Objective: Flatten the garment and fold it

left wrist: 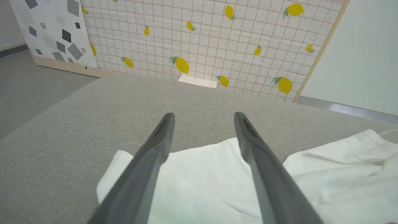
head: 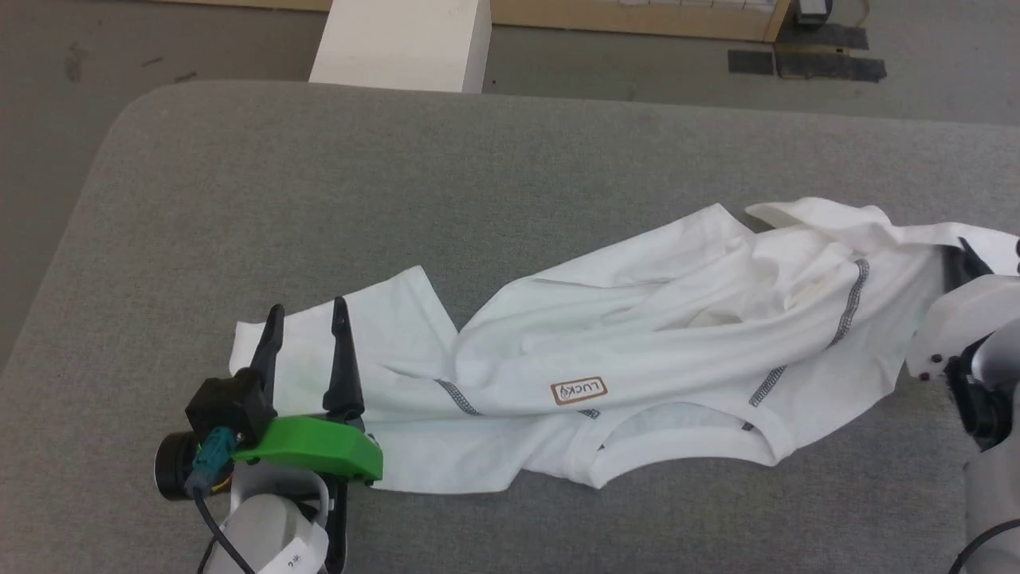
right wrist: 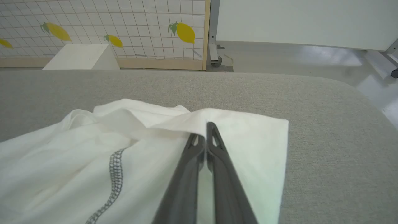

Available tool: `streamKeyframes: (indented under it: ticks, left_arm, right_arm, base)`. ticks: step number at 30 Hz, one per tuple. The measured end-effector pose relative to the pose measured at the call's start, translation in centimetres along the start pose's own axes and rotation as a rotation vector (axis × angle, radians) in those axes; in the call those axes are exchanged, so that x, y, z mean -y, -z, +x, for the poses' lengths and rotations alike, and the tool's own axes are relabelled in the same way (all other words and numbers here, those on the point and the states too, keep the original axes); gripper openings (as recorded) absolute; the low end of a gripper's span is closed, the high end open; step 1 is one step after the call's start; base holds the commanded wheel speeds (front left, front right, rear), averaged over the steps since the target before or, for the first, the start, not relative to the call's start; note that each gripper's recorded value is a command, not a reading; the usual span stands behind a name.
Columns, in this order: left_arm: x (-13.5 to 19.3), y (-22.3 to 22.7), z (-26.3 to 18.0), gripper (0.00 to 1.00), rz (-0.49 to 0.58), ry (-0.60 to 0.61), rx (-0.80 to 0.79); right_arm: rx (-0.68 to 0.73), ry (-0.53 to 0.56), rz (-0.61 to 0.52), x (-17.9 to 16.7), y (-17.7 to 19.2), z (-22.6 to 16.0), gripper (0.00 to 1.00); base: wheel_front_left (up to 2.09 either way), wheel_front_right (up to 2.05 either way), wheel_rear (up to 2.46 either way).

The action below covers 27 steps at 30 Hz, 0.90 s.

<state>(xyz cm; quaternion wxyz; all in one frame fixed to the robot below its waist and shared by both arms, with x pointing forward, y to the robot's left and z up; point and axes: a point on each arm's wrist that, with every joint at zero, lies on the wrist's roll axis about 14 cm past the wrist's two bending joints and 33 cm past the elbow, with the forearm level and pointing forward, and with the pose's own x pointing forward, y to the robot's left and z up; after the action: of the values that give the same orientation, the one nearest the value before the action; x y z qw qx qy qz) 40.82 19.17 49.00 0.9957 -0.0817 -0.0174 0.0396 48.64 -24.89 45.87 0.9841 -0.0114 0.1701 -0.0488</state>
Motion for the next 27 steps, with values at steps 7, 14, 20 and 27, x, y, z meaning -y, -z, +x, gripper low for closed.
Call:
streamKeyframes:
  ticks: [7,14,20,27]
  left_arm:
    - [0.3,-1.2,-1.1,1.00,0.000,0.021,0.026]
    - [4.0,-0.1,-0.7,1.00,0.007,0.187,-0.068]
    - [9.4,2.5,1.5,1.00,0.040,0.388,-0.250]
    - [12.1,7.8,4.1,1.00,0.178,0.492,-0.593]
  right_arm:
    - [0.206,-0.108,0.153,-3.4,-3.0,-3.1,1.00]
    - [0.310,-0.190,0.197,-5.0,-3.6,-8.2,1.00]
    - [0.327,-0.231,0.166,-6.2,-3.0,-10.1,1.00]
    - [0.299,-0.228,0.178,-6.4,-1.9,-10.3,1.00]
  base:
    - [0.00,0.00,0.00]
    - [0.00,0.00,0.00]
    - [0.00,0.00,0.00]
    - [0.00,0.00,0.00]
